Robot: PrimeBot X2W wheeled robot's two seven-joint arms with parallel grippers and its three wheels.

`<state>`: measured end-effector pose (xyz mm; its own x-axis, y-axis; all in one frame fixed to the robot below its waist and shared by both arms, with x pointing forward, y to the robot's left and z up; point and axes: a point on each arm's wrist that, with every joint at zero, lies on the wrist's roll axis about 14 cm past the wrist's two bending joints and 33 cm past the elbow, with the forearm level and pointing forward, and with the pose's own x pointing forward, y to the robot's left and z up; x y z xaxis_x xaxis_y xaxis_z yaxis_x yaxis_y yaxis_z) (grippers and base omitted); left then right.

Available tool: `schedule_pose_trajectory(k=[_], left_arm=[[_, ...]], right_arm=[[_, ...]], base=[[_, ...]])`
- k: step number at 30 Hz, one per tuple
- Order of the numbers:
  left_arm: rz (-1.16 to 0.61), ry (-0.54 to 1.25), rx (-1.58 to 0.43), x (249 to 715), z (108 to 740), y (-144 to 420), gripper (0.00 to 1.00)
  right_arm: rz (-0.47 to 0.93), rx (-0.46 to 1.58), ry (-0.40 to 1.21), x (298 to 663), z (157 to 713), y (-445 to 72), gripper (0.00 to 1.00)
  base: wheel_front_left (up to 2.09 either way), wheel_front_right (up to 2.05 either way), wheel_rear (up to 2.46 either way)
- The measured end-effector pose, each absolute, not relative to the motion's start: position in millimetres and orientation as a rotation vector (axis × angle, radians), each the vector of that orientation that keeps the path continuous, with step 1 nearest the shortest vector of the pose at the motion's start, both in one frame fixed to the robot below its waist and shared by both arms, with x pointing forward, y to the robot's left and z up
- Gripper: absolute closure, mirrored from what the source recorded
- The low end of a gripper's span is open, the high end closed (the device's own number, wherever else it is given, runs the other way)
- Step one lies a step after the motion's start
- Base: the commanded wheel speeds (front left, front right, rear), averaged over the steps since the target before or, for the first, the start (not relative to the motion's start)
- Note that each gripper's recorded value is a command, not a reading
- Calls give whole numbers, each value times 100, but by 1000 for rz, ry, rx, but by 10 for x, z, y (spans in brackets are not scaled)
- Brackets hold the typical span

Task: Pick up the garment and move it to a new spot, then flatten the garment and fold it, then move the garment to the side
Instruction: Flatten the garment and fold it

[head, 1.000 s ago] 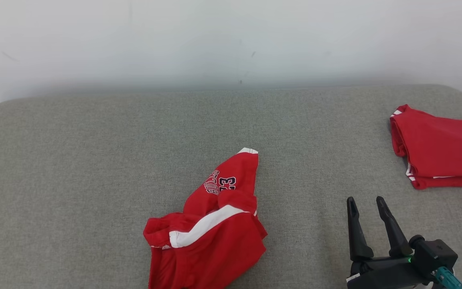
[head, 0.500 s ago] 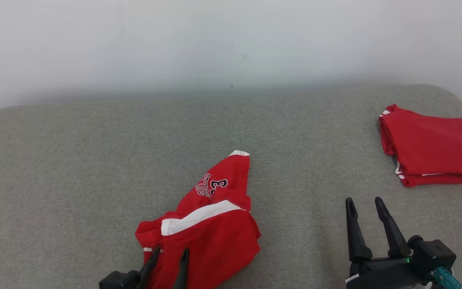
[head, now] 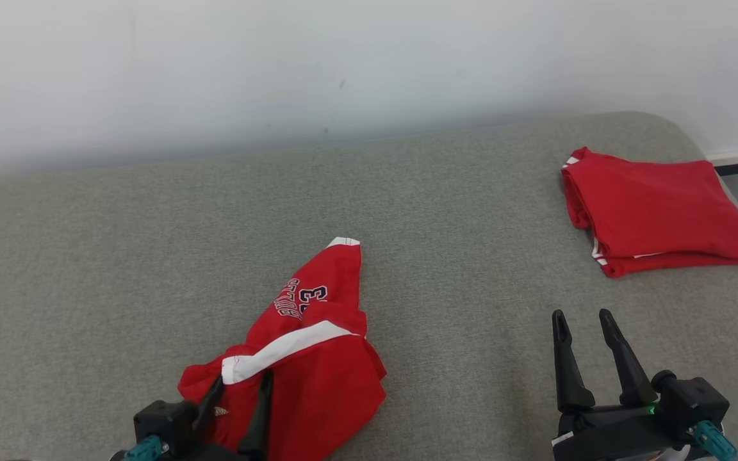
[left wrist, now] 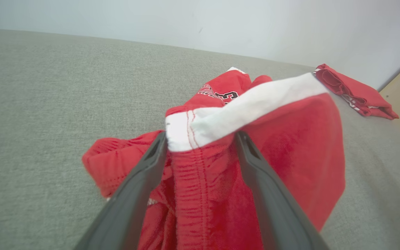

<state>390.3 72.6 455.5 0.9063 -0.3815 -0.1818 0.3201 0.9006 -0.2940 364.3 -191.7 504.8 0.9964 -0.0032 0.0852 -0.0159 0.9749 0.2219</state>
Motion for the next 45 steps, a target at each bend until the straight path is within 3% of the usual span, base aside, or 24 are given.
schedule_pose_trajectory(k=[2,3,4,5,16,21,27,36,45], left_arm=[[-382,249,-273,3926,4535,684,1],[-382,249,-273,3926,4535,684,62],[-386,249,-272,3937,4534,674,89],[-391,242,-286,3947,4553,657,100],[-379,-15,-229,4253,5359,919,100],[-390,-67,-194,4117,5644,975,100],[-401,41,-260,3654,5462,972,100],[-235,253,-274,3172,4764,1345,100],[-129,398,-313,2974,4189,1563,100]], right_arm=[[-1,223,-83,3629,5039,-1938,0],[-1,223,-83,3629,5039,-1938,0],[-3,223,-82,3621,5036,-1946,0],[-7,223,-82,3614,5036,-1956,0],[12,229,-89,3586,5058,-1895,0],[51,244,-91,3596,5074,-1762,0],[95,259,-87,3625,5077,-1616,0],[158,264,-61,3707,5017,-1398,0],[198,260,-6,3765,4860,-1244,0]], base=[[0,0,0],[0,0,0],[0,0,0],[0,0,0],[0,0,0],[0,0,0],[0,0,0],[0,0,0],[0,0,0]])
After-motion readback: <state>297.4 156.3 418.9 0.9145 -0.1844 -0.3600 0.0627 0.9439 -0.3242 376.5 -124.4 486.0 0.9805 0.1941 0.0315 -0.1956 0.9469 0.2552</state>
